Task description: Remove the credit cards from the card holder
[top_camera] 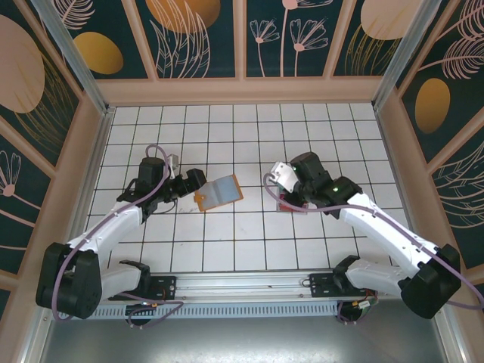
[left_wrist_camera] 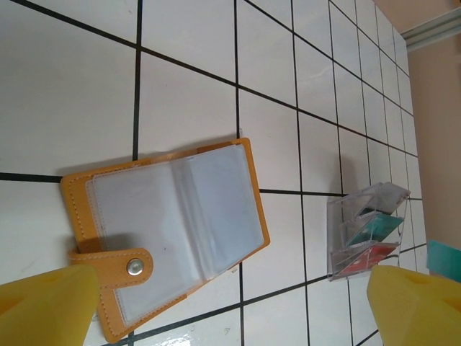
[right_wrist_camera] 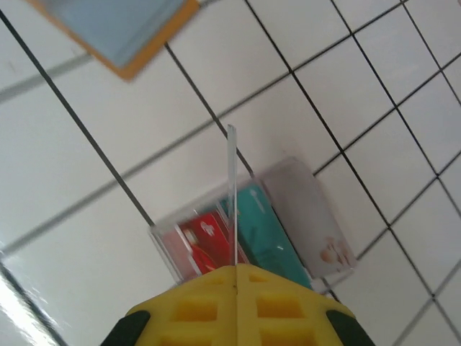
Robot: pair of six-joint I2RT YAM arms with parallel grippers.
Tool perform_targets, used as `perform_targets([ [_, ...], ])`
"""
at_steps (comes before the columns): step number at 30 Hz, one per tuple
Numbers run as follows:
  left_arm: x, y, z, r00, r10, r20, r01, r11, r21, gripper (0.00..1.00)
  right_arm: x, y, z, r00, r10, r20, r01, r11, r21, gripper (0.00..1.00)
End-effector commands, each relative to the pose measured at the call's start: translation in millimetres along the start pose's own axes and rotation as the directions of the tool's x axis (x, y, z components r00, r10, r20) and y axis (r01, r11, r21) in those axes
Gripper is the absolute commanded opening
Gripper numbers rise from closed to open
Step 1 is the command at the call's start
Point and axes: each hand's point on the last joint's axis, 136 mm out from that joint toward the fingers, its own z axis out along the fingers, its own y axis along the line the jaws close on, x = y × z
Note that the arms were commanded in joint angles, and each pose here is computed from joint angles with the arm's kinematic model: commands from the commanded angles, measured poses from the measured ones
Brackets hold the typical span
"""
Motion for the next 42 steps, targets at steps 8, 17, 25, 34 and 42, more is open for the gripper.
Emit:
perform_targets([
  [8, -8, -13, -8, 0.998, 0.038, 0.042, -0.040, 0.998, 0.048, 0.96, 19, -11, 22, 0.966, -0.245, -0.082, 0.250, 0.966, 0.071, 0.00],
  [17, -1, -8, -11, 0.998, 0.034, 0.044, -0.036, 0.998, 0.044, 0.96, 35, -3, 38, 0.950, -0.284, -0.128, 0.292, 0.956, 0.043, 0.00],
  [25, 2, -7, -15, 0.998, 0.033, 0.052, -0.035, 0.998, 0.046, 0.96, 49, -2, 54, 0.939, -0.295, -0.174, 0.309, 0.949, 0.062, 0.00],
  [34, 6, -6, -18, 0.998, 0.022, 0.063, -0.025, 0.998, 0.055, 0.96, 45, -21, 62, 0.958, -0.216, -0.187, 0.247, 0.955, 0.164, 0.27],
  [42, 6, -4, -19, 0.998, 0.023, 0.066, -0.026, 0.998, 0.049, 0.96, 29, -55, 56, 0.988, -0.019, -0.151, 0.061, 0.957, 0.285, 0.38],
])
